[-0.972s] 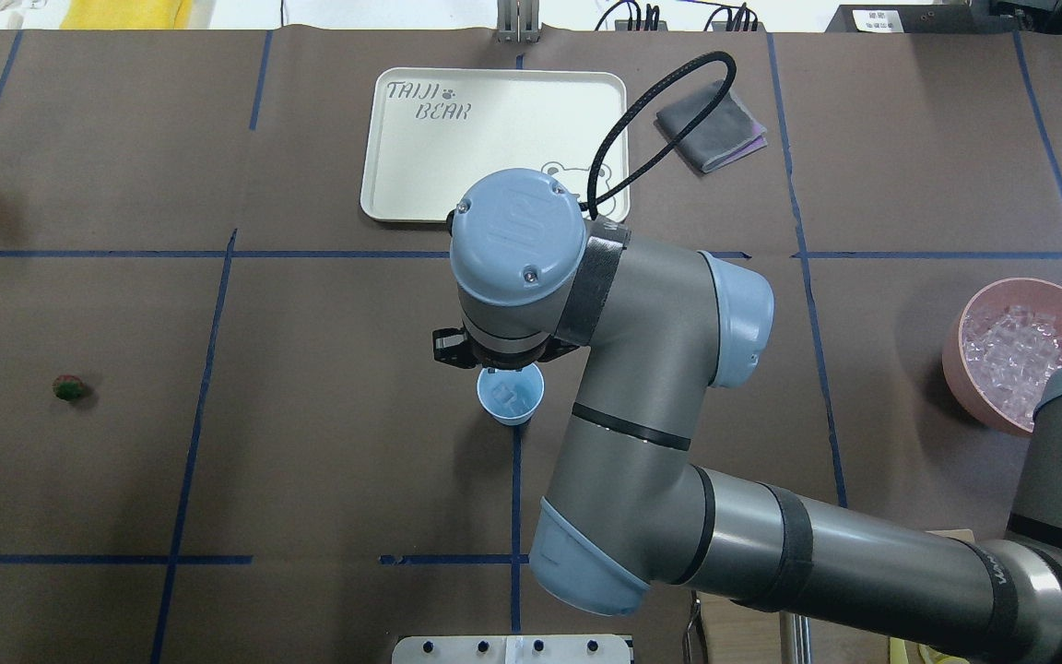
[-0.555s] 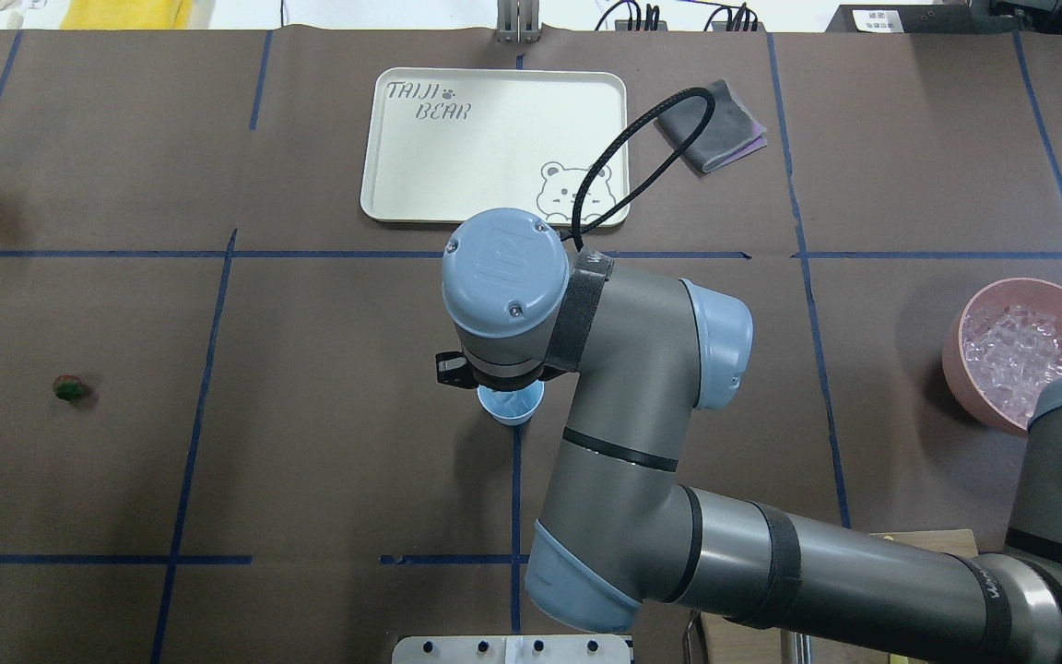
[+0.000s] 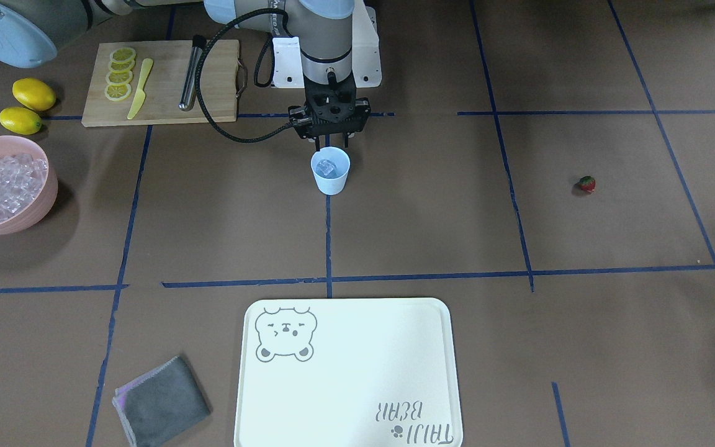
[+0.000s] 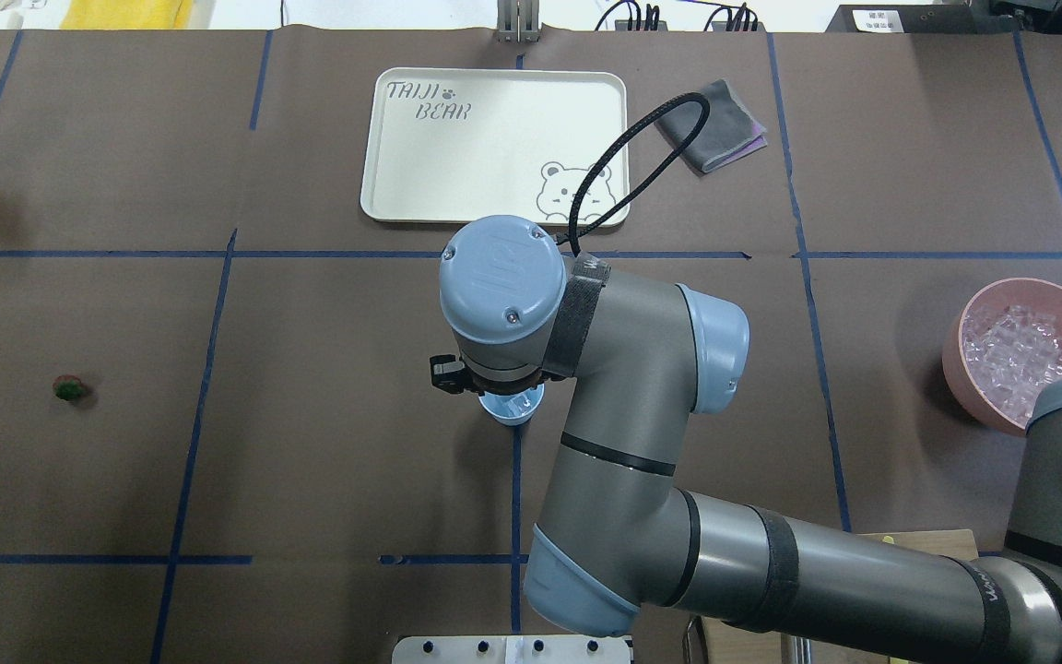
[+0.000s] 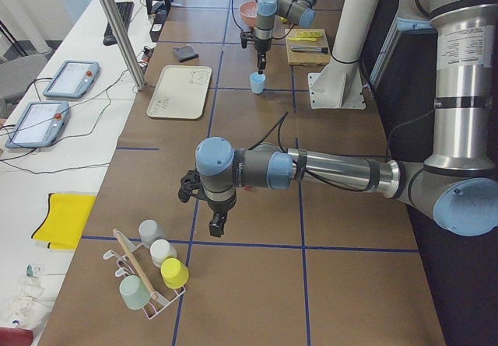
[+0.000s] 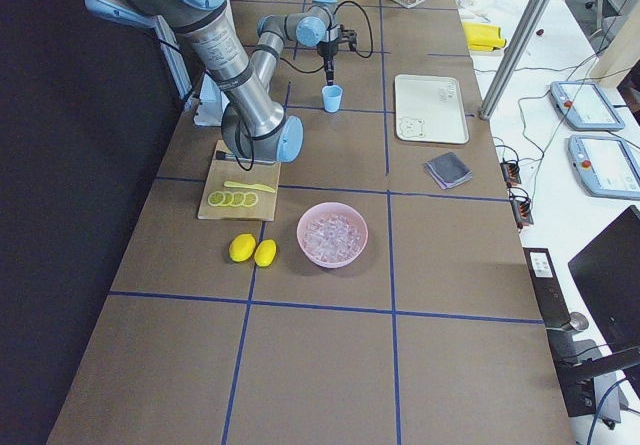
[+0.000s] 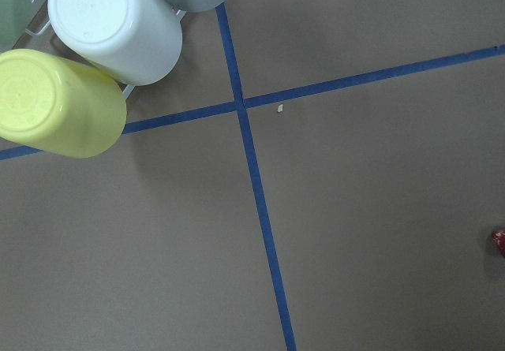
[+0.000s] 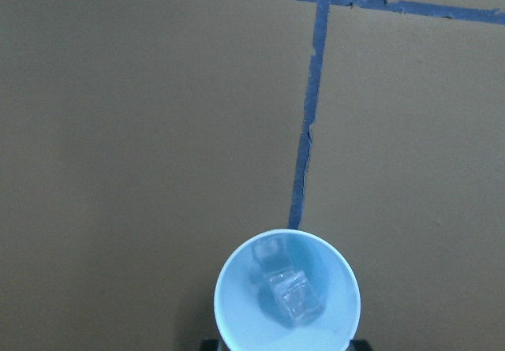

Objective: Put ice and strawberries in cup
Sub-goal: 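Raise the right gripper and move it back toward the pink bowl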

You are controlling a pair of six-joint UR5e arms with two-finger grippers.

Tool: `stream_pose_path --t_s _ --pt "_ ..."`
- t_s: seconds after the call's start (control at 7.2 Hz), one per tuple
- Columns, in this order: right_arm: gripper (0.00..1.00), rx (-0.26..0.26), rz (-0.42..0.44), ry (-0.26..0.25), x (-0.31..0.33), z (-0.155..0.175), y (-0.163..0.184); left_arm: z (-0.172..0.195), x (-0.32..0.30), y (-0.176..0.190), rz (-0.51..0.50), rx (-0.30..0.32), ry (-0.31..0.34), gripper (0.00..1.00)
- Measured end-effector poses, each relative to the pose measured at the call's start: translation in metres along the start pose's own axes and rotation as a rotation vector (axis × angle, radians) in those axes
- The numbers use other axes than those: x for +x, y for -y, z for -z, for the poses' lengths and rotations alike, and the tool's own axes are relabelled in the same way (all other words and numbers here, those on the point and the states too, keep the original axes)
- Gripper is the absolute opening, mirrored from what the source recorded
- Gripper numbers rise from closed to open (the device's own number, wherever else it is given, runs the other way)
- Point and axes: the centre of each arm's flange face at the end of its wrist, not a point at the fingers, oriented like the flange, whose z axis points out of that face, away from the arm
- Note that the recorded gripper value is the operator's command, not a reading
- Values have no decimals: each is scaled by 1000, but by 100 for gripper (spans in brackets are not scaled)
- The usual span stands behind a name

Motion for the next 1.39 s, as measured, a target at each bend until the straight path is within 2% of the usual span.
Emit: stream_pose_path --t_s 0.42,0.69,1.11,1.39 --pt "99 17 6 12 11 14 14 1 1 1 -5 4 1 100" --pt "99 40 33 9 66 37 61 7 7 3 -16 14 4 100" --pt "100 13 148 -3 209 65 133 8 8 3 -11 15 10 100" --pt "100 -17 274 -28 347 80 165 9 9 4 -14 19 7 100"
